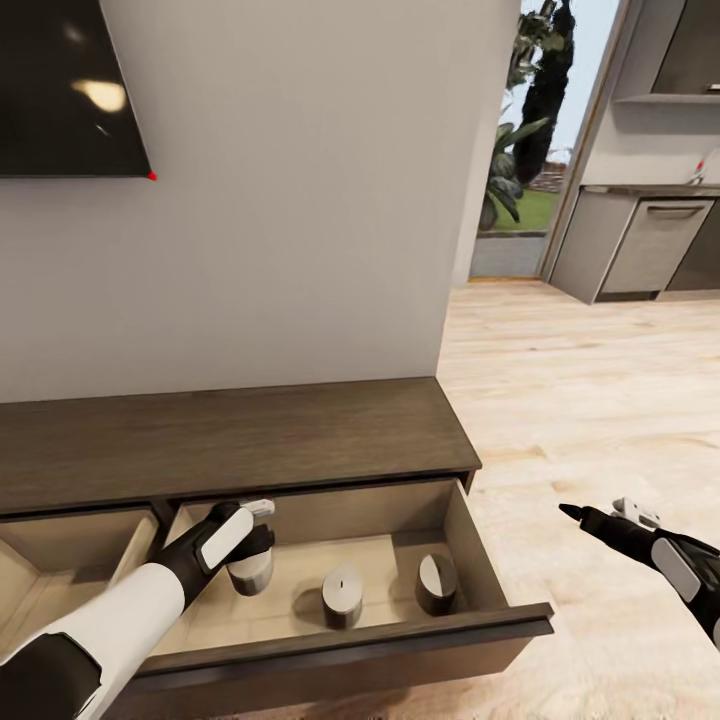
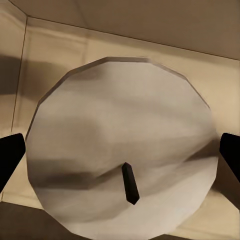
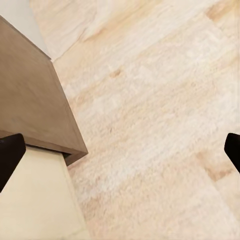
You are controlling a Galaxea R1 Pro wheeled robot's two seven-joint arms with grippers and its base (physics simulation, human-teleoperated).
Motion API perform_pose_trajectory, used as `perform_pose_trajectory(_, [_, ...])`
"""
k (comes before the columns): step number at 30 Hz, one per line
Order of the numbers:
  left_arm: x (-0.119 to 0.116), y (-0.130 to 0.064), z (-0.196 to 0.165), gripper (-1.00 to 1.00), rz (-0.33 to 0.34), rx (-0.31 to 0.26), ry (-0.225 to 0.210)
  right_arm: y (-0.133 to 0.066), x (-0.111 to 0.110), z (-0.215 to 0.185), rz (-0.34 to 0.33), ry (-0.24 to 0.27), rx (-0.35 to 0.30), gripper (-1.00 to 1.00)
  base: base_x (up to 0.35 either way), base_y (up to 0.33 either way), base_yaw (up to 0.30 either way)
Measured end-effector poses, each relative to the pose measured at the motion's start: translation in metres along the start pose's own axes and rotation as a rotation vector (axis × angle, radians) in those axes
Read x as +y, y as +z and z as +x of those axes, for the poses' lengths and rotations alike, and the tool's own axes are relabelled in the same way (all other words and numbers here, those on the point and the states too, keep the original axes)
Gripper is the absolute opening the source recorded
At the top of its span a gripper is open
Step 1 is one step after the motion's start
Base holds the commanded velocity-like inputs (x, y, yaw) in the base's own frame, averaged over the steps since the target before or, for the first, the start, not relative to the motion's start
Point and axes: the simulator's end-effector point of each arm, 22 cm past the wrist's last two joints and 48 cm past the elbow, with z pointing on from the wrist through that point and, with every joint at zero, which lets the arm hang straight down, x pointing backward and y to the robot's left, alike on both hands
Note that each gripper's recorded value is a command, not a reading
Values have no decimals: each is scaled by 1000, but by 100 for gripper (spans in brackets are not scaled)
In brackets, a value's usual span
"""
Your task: Place each of the two pumpkins and all three candles from the living room inside a cabinet in the living room (use any cabinet), then make sure every cabinet is closed, and position the cauldron so it is next to a table in the living room.
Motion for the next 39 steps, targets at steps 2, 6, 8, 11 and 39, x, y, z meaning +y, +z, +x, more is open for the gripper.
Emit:
perform_pose_trajectory(2, [1,4,3,-100,-2,7,0,3,-2,3,3,1,7,100,0,0,0])
perform_pose_trajectory(6, [2,12,9,-100,-7,23,2,8,-3,12,-5,2,22,100,0,0,0])
perform_pose_trajectory(8, [2,16,12,-100,-10,30,3,11,-4,16,-5,2,30,100,0,0,0])
perform_pose_trajectory(11, [3,22,15,-100,-14,38,4,14,-7,21,-2,2,41,100,0,0,0])
perform_pose_trajectory(39, [4,46,27,-100,-30,43,-4,29,-20,46,24,-2,85,100,0,0,0])
